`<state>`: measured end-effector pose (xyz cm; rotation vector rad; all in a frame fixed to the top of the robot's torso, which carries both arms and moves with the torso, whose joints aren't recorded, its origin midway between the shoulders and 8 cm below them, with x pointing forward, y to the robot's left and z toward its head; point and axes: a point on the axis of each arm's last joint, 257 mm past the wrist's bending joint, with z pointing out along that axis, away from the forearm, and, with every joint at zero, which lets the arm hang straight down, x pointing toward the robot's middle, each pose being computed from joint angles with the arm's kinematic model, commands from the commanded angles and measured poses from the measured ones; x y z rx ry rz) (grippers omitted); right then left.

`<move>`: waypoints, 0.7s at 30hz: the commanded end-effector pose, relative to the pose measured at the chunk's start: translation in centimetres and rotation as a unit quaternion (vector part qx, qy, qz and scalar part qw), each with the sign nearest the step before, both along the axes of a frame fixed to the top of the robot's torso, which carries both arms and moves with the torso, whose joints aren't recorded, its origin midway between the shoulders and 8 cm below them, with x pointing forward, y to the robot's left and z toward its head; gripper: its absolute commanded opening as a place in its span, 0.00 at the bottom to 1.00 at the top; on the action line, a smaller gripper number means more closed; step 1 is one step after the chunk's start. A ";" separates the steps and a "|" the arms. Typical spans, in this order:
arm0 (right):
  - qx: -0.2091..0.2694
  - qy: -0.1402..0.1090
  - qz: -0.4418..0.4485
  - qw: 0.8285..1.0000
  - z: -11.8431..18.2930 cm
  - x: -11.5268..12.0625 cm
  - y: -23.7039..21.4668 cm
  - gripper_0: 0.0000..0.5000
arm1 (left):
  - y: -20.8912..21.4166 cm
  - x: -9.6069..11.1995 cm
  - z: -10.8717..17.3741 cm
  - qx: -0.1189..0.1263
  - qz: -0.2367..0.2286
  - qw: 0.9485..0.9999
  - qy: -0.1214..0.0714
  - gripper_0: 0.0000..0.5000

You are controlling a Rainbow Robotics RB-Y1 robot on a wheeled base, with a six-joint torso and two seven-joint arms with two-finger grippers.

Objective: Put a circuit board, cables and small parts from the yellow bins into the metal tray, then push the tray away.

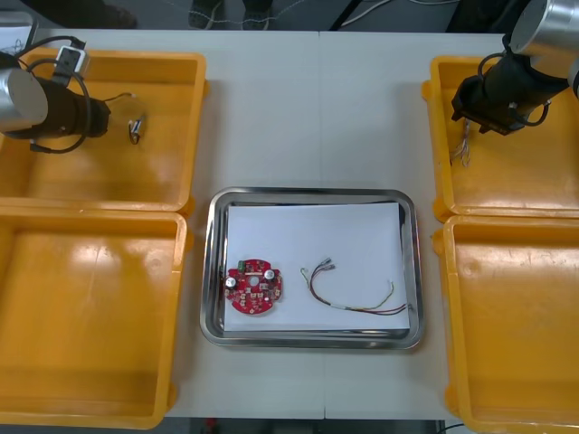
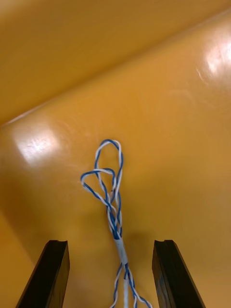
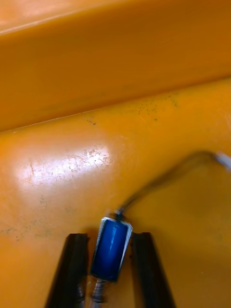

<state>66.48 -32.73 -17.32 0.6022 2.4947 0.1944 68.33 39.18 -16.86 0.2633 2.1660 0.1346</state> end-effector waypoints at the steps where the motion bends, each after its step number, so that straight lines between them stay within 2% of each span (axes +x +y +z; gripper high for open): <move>1: -0.007 -0.008 0.013 1.000 -0.2 0.3 0.1 1.00 | -0.5 0.0 -0.6 0.053 -0.037 0.998 -0.004 0.00; 10: 0.003 -0.005 0.012 1.000 -1.5 0.0 -0.1 1.00 | -0.2 -0.2 -0.8 0.047 -0.035 0.998 0.000 0.00; 14: 0.002 -0.003 0.013 1.000 -2.0 -0.2 -0.3 1.00 | 0.5 -1.0 -0.5 0.041 -0.035 0.998 0.017 0.00; 21: -0.005 0.004 0.017 1.000 -2.8 -0.6 -0.6 1.00 | 2.1 -2.4 1.8 0.034 -0.032 0.998 0.040 0.00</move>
